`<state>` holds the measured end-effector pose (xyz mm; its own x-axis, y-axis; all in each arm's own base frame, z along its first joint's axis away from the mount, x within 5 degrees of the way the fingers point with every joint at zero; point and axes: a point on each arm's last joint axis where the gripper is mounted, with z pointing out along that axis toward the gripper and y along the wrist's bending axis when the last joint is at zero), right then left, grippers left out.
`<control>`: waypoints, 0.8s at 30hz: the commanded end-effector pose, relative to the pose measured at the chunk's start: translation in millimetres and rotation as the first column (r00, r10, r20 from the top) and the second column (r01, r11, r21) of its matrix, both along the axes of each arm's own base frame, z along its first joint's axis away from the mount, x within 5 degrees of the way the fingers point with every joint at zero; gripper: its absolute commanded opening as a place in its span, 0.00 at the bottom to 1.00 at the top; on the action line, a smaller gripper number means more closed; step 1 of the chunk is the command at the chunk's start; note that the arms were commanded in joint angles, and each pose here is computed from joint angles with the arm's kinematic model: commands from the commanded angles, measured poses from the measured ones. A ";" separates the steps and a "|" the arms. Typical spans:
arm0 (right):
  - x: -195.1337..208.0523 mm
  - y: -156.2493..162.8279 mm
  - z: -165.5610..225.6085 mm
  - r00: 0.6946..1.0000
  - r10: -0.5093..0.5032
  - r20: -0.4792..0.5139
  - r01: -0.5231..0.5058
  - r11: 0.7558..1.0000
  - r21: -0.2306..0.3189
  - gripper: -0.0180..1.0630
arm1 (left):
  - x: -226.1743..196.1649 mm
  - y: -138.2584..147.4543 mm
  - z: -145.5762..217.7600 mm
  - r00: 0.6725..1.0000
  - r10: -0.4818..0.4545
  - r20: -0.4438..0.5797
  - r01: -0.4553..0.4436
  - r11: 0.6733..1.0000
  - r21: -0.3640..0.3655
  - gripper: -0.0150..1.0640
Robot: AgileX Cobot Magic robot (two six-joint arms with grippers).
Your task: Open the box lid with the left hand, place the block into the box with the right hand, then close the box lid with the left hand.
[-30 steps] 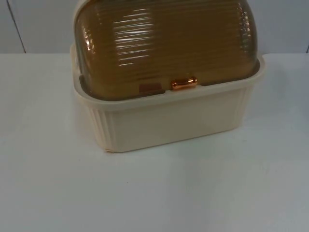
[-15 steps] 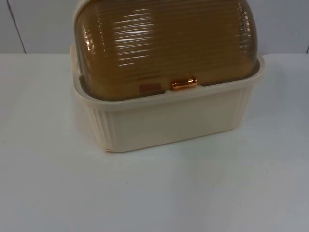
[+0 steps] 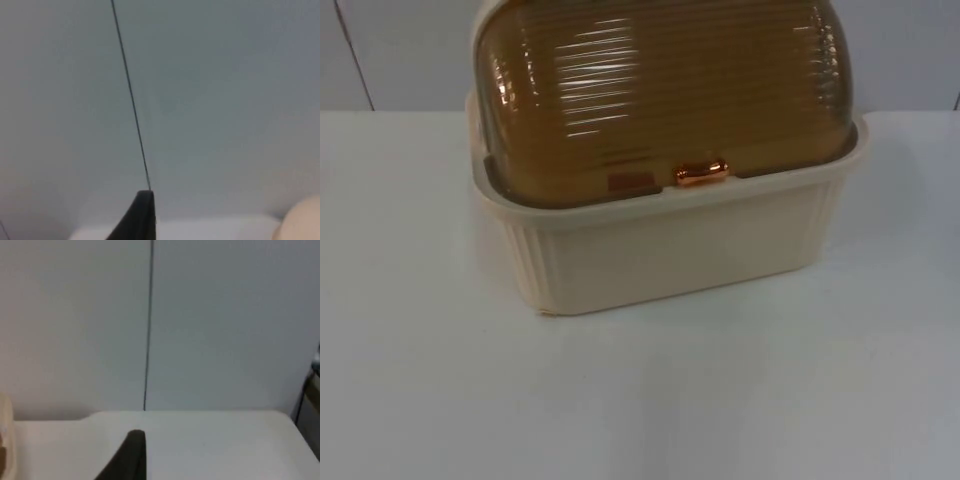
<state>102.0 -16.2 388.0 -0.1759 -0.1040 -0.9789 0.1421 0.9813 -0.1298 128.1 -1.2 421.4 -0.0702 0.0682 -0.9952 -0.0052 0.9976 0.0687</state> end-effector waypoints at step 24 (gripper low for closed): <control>-236.4 11.0 61.5 0.850 0.047 0.524 -0.052 0.999 -0.005 0.99 | -255.5 8.4 50.4 0.892 -0.028 0.451 -0.015 0.996 0.090 0.98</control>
<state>-131.7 -5.6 449.5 0.3691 -0.0829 -0.9257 0.1464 0.9888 -0.0302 -121.7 6.5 471.0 0.3779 0.1607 -0.9118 -0.0448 0.9868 0.1554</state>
